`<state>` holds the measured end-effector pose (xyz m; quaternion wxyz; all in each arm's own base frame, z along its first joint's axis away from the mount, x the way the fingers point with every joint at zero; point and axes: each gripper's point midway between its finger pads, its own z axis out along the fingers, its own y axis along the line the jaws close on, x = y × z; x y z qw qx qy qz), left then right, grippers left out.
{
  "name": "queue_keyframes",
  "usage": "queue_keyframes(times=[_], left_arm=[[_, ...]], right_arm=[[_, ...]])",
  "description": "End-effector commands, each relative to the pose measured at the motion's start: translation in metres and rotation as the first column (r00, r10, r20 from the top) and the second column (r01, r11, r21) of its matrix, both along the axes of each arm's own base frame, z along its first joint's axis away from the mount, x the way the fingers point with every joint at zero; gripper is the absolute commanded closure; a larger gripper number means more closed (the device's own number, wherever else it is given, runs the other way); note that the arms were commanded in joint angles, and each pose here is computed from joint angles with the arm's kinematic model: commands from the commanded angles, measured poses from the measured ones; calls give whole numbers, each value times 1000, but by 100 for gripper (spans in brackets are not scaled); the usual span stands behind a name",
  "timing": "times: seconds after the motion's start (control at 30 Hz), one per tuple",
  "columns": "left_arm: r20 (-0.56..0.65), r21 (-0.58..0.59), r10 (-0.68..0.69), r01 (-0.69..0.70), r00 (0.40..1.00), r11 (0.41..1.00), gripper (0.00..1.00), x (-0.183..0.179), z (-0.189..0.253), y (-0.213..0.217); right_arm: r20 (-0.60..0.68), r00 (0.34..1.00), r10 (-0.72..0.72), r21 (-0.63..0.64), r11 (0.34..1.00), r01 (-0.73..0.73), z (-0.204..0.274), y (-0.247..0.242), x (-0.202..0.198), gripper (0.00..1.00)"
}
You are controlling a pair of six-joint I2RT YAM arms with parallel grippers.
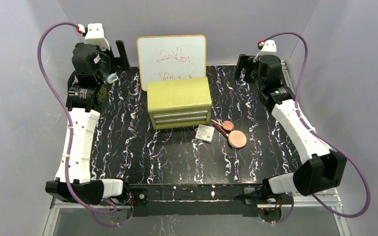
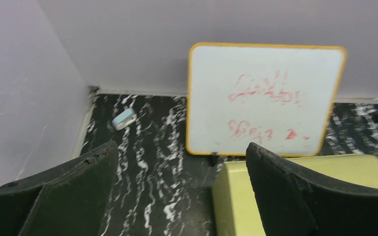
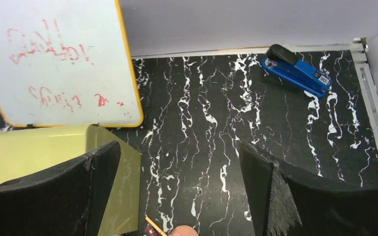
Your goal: Organize the makeup
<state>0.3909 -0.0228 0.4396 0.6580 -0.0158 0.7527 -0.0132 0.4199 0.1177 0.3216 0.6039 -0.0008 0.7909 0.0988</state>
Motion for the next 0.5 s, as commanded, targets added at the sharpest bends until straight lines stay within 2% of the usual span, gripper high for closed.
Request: queue_keyframes(times=[0.0,0.23,0.47], left_arm=[[-157,144,160,-137,975,980,2,6,-63,32],[-346,83,205,-188,916,979,2,23,-141,44],[-391,22,189,-197,901,980,2,29,-161,49]], right_arm=[[11,995,-97,66,993,96,-5,-4,26,1],[-60,990,-125,44,991,128,-66,6,68,1],[-129,986,-108,28,993,112,-110,26,114,1]])
